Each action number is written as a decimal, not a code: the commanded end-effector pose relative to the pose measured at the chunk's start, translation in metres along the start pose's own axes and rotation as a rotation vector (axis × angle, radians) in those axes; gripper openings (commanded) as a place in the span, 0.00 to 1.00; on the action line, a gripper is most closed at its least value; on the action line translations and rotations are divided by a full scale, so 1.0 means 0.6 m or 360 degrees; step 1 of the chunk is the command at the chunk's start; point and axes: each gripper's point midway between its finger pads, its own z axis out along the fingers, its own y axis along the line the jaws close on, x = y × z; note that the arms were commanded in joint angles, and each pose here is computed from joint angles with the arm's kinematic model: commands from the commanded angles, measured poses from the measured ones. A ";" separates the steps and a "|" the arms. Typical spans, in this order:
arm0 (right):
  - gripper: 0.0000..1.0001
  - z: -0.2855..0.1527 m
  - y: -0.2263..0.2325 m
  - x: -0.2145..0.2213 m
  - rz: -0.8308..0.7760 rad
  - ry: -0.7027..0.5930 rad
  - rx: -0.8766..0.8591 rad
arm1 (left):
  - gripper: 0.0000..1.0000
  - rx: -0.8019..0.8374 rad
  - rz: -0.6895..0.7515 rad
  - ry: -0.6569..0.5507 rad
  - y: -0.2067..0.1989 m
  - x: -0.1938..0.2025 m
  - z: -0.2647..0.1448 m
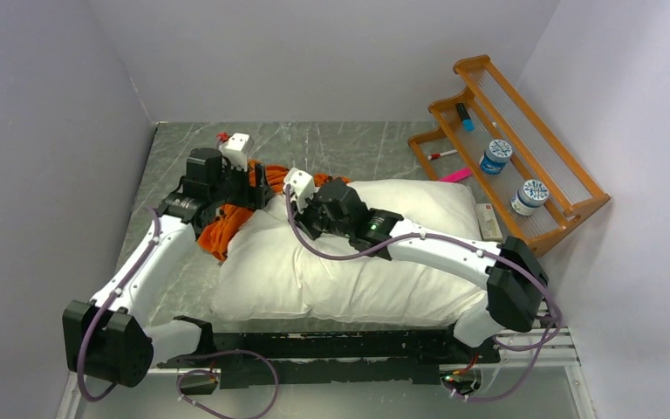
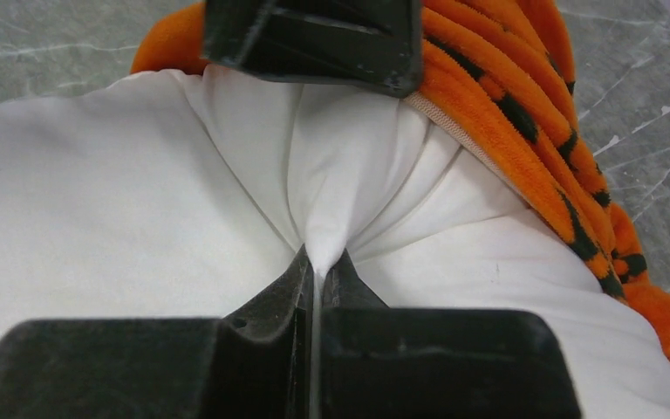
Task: Remove the pillowcase from the pillow
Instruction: Remove the pillow from the pillowcase, then place the pillow at the center of the board, then place the pillowcase at the center of the board.
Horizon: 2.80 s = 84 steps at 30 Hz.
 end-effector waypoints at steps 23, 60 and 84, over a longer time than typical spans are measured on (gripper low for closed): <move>0.00 -0.145 0.059 0.009 -0.0070 -0.0068 -0.0095 | 0.05 -0.0739 -0.0326 -0.0100 0.199 -0.066 0.011; 0.00 -0.137 -0.265 -0.309 0.0323 -0.0604 0.0759 | 0.06 -0.1512 -0.0258 -0.0799 0.203 -0.159 -0.365; 0.00 -0.120 -0.415 -0.152 0.0619 -0.0599 0.1154 | 0.10 -0.0517 -0.0779 -0.0108 0.062 0.163 -0.140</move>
